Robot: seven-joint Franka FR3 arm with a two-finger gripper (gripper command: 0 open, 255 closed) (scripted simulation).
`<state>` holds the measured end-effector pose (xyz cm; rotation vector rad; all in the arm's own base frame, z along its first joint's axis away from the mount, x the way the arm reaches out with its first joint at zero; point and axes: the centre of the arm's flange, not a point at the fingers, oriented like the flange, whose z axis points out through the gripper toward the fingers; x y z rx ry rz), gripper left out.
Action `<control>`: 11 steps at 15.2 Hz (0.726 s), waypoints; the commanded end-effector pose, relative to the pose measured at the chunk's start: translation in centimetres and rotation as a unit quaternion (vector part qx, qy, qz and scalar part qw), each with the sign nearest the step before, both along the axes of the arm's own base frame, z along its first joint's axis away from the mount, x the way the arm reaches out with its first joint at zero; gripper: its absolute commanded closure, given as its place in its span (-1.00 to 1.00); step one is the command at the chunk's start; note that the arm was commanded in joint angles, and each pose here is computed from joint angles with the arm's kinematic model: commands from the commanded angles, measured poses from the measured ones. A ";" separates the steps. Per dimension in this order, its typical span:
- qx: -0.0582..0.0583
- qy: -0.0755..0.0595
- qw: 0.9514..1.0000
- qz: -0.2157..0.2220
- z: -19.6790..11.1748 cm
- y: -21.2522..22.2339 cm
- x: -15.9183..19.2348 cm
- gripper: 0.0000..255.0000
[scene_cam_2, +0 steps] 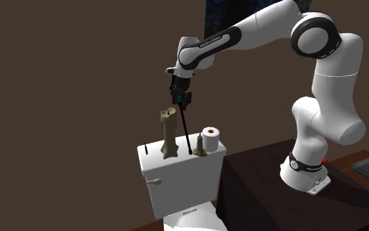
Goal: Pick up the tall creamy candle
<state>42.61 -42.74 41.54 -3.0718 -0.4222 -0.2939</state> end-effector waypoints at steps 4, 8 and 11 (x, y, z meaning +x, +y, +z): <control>0.000 -0.010 1.000 0.008 -2.1 -3.6 1.5 -1.00; 0.000 -0.010 1.000 0.008 -4.2 -3.6 1.5 -1.00; 0.000 -0.010 1.000 0.008 -5.6 -3.6 1.5 -1.00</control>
